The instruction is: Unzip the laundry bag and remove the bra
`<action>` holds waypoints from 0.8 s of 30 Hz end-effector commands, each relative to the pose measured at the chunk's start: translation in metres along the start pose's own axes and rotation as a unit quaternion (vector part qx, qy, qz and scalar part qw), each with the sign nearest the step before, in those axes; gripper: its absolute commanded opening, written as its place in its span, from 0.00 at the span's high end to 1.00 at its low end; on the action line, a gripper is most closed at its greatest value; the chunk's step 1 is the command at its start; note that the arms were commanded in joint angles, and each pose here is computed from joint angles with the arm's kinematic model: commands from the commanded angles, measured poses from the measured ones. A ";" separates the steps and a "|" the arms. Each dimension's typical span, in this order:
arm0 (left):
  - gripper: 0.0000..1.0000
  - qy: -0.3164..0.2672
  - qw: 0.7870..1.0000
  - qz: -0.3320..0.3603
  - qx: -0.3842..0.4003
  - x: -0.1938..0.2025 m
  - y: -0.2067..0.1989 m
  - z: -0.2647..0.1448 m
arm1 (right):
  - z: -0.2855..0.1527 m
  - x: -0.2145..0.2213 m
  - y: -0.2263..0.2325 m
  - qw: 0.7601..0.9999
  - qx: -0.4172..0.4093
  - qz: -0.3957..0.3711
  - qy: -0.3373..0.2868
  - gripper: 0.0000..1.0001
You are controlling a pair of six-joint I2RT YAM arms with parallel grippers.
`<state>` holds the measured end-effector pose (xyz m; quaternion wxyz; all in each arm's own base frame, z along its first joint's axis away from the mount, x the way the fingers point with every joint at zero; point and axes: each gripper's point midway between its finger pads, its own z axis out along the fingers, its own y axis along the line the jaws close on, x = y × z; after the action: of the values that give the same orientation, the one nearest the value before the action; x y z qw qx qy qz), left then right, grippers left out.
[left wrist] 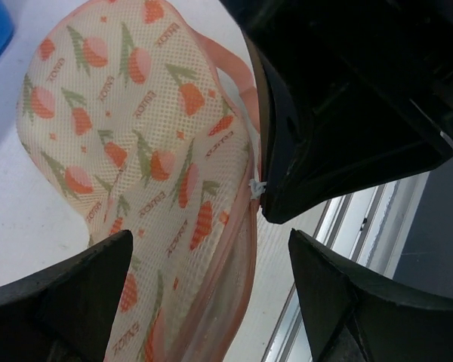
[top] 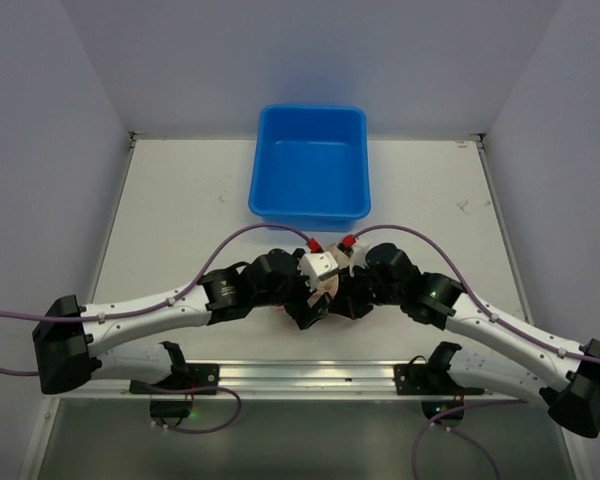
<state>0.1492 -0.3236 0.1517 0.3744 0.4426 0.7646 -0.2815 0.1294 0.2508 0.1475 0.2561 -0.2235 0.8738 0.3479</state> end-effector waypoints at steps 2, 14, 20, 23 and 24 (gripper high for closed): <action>0.22 -0.016 0.999 0.023 0.031 -0.016 -0.009 0.009 | -0.005 -0.027 0.024 0.999 -0.037 -0.017 -0.036 1.00; 1.00 -0.009 0.998 0.001 -0.066 0.002 0.024 -0.005 | -0.016 -0.012 -0.027 0.996 0.057 0.030 -0.058 1.00; 1.00 0.012 0.993 -0.025 -0.118 0.023 0.040 -0.016 | -0.036 -0.003 -0.058 0.991 0.085 0.065 -0.085 1.00; 0.96 0.013 0.992 -0.027 -0.123 0.026 0.042 -0.019 | -0.039 -0.005 -0.050 0.993 0.067 0.055 -0.084 1.00; 0.89 0.011 0.992 -0.028 -0.122 0.025 0.042 -0.019 | -0.041 -0.008 -0.045 0.993 0.059 0.050 -0.084 1.00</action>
<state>0.1587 -0.3157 0.1636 0.4159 0.3996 0.7697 -0.2736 0.1543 0.2000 0.1548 0.3323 -0.1270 0.8728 0.3341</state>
